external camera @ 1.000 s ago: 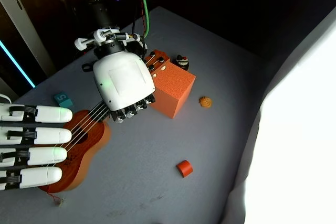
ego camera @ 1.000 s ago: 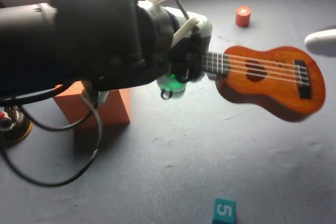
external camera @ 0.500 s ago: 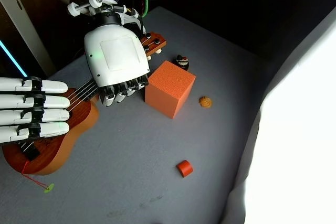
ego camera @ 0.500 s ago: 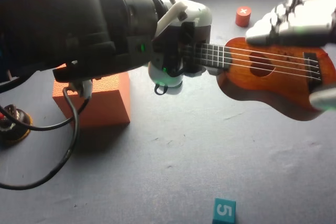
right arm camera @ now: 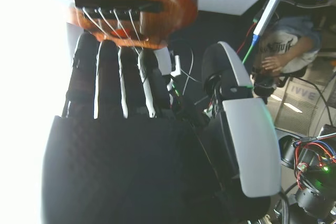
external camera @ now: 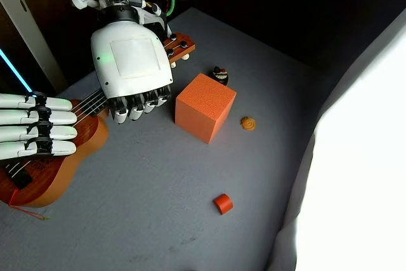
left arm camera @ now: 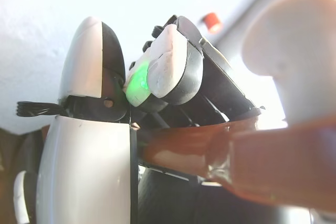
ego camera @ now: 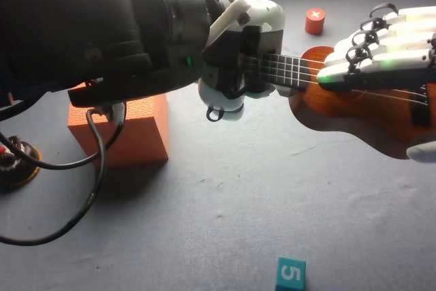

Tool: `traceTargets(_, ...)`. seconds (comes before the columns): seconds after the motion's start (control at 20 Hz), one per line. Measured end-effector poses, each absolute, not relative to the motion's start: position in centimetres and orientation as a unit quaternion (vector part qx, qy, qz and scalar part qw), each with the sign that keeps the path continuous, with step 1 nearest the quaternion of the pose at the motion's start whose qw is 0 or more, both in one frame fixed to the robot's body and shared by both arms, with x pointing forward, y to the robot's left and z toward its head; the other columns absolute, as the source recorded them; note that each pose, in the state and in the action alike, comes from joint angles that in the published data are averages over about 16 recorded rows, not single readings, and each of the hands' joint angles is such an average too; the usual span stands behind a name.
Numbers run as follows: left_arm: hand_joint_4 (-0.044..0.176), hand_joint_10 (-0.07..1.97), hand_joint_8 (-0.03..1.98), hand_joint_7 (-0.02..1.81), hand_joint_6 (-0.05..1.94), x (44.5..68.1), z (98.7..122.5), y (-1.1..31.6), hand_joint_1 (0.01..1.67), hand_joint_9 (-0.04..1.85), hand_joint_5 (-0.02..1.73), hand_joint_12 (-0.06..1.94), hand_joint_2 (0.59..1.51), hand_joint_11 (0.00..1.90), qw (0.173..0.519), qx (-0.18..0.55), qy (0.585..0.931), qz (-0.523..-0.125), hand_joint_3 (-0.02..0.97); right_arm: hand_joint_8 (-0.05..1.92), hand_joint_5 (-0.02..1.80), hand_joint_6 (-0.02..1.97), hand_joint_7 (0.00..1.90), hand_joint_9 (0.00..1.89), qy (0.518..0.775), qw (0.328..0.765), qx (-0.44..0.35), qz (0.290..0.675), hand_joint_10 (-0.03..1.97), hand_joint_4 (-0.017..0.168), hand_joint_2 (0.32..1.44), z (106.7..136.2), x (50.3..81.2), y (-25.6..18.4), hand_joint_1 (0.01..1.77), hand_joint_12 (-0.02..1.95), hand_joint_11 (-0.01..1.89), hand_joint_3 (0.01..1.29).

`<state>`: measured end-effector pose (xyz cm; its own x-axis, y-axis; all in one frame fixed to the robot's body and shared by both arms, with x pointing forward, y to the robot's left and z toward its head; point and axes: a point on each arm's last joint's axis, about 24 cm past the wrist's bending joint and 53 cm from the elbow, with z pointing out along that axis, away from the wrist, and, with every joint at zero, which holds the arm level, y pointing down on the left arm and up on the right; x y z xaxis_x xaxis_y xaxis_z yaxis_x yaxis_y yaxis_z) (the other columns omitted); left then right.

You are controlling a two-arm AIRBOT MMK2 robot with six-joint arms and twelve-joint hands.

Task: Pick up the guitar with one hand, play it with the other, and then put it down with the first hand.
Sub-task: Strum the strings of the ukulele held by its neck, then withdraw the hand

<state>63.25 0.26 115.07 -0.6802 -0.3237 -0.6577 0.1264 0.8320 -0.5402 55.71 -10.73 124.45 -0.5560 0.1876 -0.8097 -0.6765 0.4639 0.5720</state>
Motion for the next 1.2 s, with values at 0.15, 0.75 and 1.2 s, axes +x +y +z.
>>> traceTargets(0.15, -0.002, 1.95, 1.96, 1.34, 1.88, 63.2, 115.1, 0.2, 1.55, 1.42, 1.34, 1.91, 1.053, 1.5, 0.396, -0.055, 0.871, -0.284, -0.013, -0.01, 0.15, 0.03, 0.13, 0.1, 0.733, 0.438, -0.174, 0.49, 0.07, -0.002, 1.31, 124.3, 55.4, -10.6, 0.55, 0.37, 0.02, 0.01)
traceTargets(0.75, -0.002, 1.95, 1.96, 1.34, 1.85, 63.2, 115.1, 0.2, 1.55, 1.42, 1.33, 1.91, 1.054, 1.5, 0.397, -0.05, 0.872, -0.282, -0.013, -0.01, 0.21, 0.06, 0.23, 0.04, 0.727, 0.416, -0.204, 0.507, 0.38, -0.002, 1.31, 124.2, 53.6, -10.0, 0.53, 0.78, 0.0, 0.01)
traceTargets(1.2, -0.002, 1.95, 1.94, 1.36, 1.86, 63.2, 115.0, 0.2, 1.55, 1.42, 1.34, 1.91, 1.053, 1.5, 0.397, -0.047, 0.872, -0.28, -0.012, 0.01, 0.23, 0.17, 0.32, 0.0, 0.718, 0.399, -0.212, 0.529, 0.67, -0.001, 1.31, 124.8, 52.3, -9.7, 0.55, 1.07, -0.01, 0.01)
